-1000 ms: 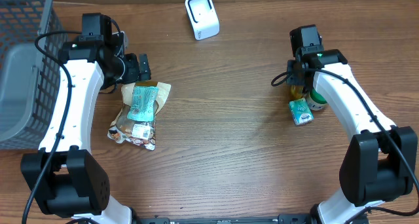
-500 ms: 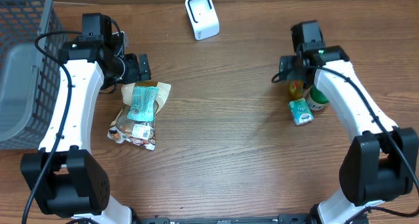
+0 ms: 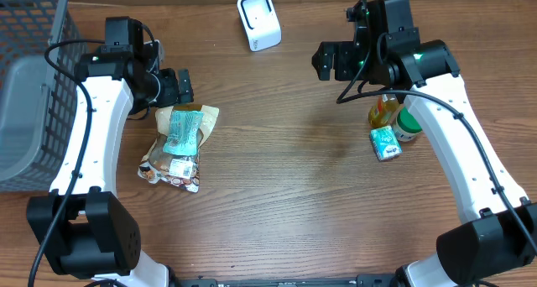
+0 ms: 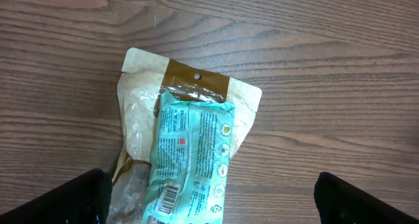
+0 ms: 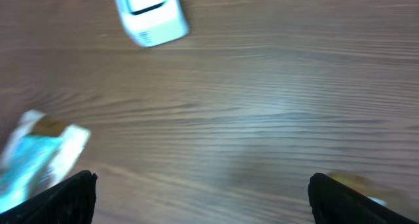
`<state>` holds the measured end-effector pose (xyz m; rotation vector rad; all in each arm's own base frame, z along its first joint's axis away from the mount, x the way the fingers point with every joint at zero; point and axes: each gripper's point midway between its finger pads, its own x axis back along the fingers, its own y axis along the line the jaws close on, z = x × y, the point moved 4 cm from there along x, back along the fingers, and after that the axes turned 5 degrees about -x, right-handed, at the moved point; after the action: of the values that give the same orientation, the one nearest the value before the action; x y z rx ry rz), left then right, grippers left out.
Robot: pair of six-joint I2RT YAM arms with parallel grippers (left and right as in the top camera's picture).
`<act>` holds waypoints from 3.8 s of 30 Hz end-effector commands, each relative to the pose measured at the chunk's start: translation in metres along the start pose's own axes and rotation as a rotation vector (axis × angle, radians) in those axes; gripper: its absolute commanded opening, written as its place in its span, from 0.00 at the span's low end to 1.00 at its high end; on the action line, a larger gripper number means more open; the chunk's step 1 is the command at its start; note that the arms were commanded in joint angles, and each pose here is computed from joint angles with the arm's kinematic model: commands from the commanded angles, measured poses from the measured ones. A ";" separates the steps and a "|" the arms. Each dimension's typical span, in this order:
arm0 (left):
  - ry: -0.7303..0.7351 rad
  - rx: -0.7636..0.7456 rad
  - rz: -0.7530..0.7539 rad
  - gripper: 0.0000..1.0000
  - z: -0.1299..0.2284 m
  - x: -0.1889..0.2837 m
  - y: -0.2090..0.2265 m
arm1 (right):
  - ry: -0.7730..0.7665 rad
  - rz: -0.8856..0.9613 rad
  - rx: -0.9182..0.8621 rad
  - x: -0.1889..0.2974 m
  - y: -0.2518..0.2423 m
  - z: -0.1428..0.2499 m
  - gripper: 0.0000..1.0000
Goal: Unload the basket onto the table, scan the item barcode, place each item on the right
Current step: 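Open the right gripper and raise it off the oil bottle, then move the right gripper left to the teal wipes pack on the pouch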
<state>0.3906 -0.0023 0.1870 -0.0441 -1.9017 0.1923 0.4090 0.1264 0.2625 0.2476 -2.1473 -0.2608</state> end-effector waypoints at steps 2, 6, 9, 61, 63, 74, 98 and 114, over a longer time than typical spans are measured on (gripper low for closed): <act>-0.035 -0.018 0.011 1.00 -0.006 0.010 -0.004 | -0.001 -0.095 0.001 0.009 0.015 -0.003 1.00; -0.035 -0.018 0.011 1.00 -0.006 0.010 -0.004 | -0.001 -0.094 0.000 0.009 0.015 -0.003 1.00; -0.035 -0.018 0.011 1.00 -0.006 0.010 -0.004 | -0.001 -0.094 0.000 0.009 0.015 -0.003 1.00; 0.002 0.010 -0.171 0.81 0.005 0.005 0.022 | -0.001 -0.094 0.000 0.009 0.015 -0.003 1.00; 0.029 0.009 -0.284 0.42 0.014 -0.001 0.038 | -0.001 -0.095 0.000 0.009 0.015 -0.003 1.00; 0.041 -0.036 -0.270 0.04 0.035 -0.043 0.044 | 0.143 -0.483 -0.093 0.004 0.080 0.011 0.76; 0.017 0.096 -0.017 0.05 0.032 -0.039 0.067 | 0.234 -0.300 -0.230 -0.167 0.253 0.171 0.49; 0.022 0.094 -0.019 0.05 0.033 -0.040 0.067 | 0.248 -0.213 -0.310 -0.199 0.254 0.208 0.22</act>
<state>0.3706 0.0528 0.1260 0.0283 -1.8599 0.2791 0.3278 0.4429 0.0651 0.3168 -1.7982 -0.6556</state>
